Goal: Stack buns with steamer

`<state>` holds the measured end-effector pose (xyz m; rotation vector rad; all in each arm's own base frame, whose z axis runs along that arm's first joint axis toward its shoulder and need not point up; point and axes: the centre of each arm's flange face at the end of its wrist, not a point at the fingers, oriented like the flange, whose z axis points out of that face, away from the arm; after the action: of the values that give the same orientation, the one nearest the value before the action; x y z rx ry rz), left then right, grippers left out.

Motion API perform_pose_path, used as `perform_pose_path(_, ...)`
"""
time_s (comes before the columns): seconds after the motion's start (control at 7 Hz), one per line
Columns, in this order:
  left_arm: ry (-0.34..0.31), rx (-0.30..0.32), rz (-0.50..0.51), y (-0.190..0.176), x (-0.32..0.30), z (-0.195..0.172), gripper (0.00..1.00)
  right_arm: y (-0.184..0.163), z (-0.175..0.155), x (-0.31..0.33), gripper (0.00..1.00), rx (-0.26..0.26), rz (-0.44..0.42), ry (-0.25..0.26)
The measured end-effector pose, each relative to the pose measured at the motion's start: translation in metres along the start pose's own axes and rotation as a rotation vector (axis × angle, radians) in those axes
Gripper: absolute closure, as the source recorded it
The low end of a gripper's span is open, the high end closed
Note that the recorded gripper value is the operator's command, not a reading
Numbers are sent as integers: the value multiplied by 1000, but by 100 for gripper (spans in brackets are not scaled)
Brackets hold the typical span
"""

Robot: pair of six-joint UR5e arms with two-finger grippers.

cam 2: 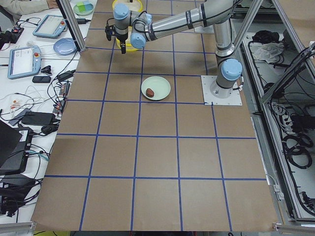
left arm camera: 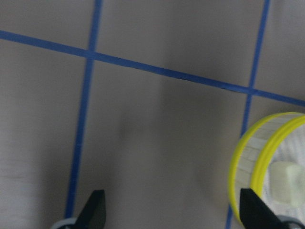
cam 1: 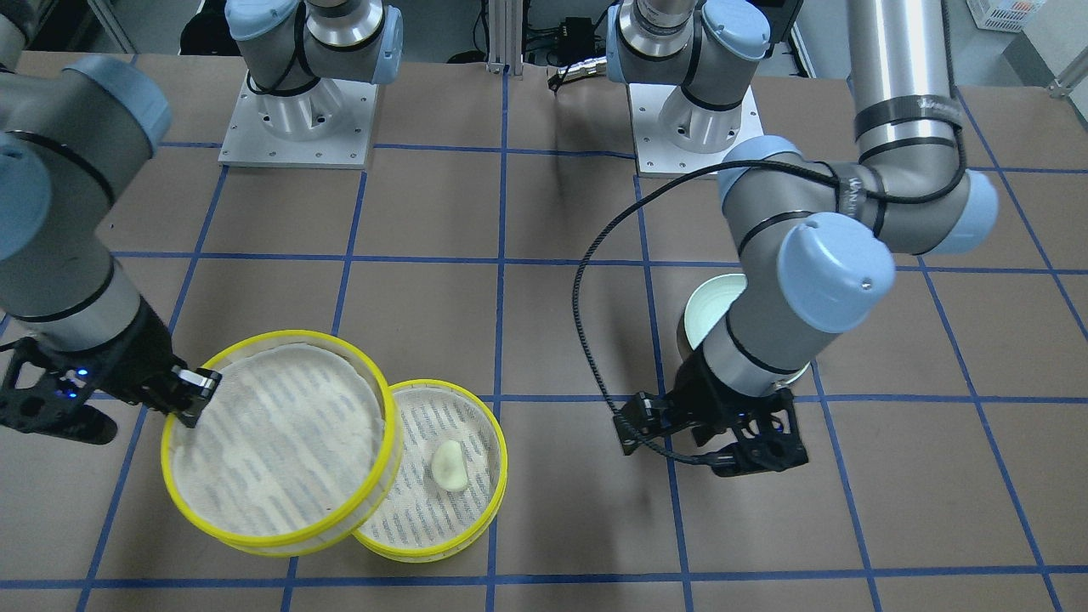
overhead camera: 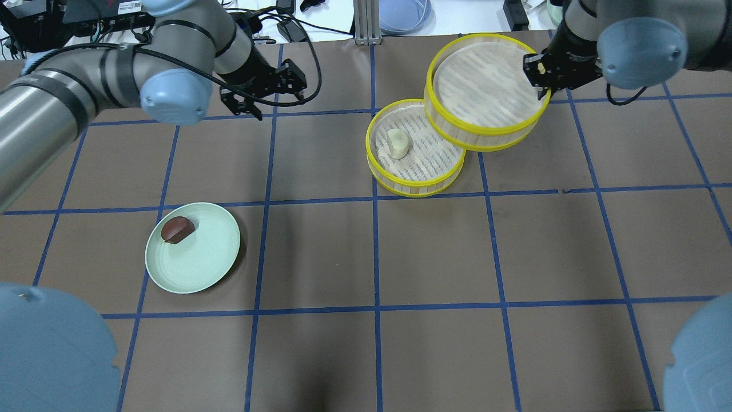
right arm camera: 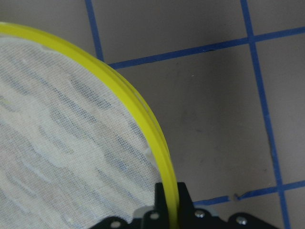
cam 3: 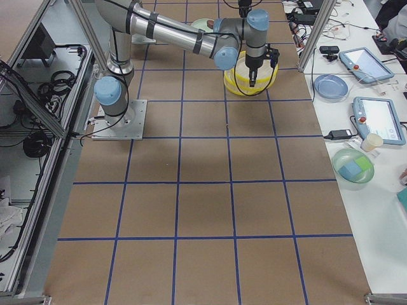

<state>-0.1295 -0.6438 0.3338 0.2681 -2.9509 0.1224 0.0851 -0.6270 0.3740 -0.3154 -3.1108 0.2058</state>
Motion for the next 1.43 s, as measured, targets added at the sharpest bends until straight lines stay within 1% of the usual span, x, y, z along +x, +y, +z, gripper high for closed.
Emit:
perform_pose_path(0.14, -54, -66, 17, 4, -43, -12, 0, 12, 5, -32, 100, -9, 36, 2)
perform_pose_path(0.29, -92, -128, 38, 13, -80, -13, 0, 19, 20, -49, 100, -18, 64, 0)
perform_pose_path(0.43, -143, -194, 74, 29, -115, -1, 0, 23, 42, -57, 100, -22, 82, -5)
perform_pose_path(0.57, -176, -258, 141, 45, -141, 13, 0, 29, 60, -64, 100, -36, 94, -5)
perform_pose_path(0.71, -179, -311, 214, 56, -161, 27, 1, 38, 73, -75, 100, -51, 92, -1)
perform_pose_path(1.0, -155, -394, 352, 70, -186, 54, 2, 51, 85, -89, 100, -63, 75, 7)
perform_pose_path(1.14, -164, -424, 404, 73, -193, 66, 2, 50, 85, -90, 100, -50, 73, 5)
perform_pose_path(1.29, -173, -441, 439, 73, -198, 77, 2, 48, 81, -91, 100, -26, 74, -2)
perform_pose_path(1.43, -176, -447, 453, 72, -201, 87, 15, 47, 77, -91, 100, -8, 75, -7)
